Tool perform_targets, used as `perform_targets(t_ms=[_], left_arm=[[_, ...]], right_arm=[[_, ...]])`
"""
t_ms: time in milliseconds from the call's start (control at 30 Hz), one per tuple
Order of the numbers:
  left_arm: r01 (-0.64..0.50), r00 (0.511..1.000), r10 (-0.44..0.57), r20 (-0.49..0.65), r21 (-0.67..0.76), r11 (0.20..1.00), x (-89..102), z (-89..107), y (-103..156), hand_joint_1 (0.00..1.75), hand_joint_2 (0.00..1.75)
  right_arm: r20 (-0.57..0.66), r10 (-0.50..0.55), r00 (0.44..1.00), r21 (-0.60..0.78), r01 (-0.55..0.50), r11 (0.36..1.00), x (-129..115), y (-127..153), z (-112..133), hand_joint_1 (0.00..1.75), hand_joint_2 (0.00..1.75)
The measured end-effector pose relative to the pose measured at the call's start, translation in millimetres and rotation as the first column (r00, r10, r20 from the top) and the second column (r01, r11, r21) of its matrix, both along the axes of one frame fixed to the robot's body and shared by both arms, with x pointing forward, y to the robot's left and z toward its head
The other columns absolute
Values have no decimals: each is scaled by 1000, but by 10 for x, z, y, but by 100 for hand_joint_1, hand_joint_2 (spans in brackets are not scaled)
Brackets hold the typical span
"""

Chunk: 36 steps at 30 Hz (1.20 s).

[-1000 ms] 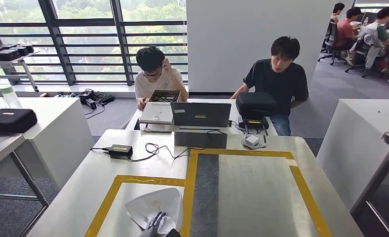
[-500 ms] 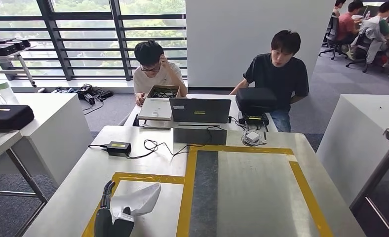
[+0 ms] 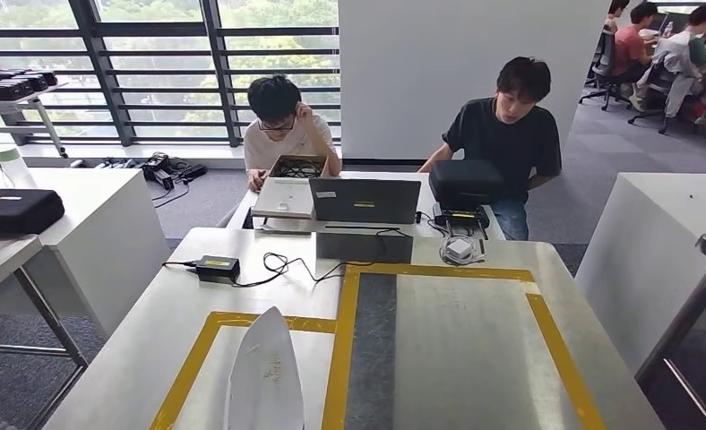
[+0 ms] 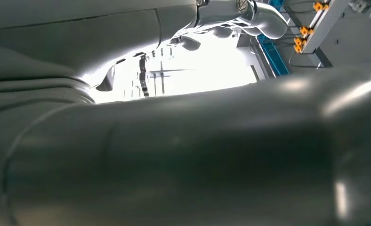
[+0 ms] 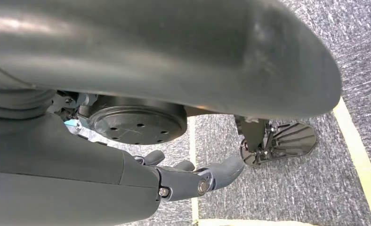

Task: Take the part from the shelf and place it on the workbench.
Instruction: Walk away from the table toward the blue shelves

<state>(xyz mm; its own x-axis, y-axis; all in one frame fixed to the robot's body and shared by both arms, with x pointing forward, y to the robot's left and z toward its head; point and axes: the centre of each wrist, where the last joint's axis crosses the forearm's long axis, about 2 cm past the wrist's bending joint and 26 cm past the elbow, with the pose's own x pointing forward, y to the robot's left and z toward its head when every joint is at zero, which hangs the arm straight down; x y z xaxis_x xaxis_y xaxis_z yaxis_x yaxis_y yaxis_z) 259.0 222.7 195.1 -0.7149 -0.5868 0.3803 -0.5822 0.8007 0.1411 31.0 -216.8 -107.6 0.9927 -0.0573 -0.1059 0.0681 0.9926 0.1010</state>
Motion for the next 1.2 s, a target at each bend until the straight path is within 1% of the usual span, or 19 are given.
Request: perform_targets(t_ms=[233,467,767,1000,1200], left_arm=[[-3,1000,3,-1,-34,999,-33,10,-10,0,0],[-2,1000,1,-14,-45,999,-67,-23,-17,0,0],[10,1000,-12,-20,-87,996,-71,-29,-16,0,0],[26,999,-23,24,-118,993,-88,85,-13,0,0],[44,998,-40,47,-91,995,-92,135,-61,0,0]], right_arm=[[-1,-2,1000,-4,2,1000,1,29,4,0,0],[-2,-10,1000,-4,10,1000,1,39,6,0,0],[-2,-12,1000,-3,12,1000,1,41,6,0,0],[1,-13,1000,3,13,1000,20,68,12,0,0],[3,-15,1000,3,15,1000,29,64,12,0,0]])
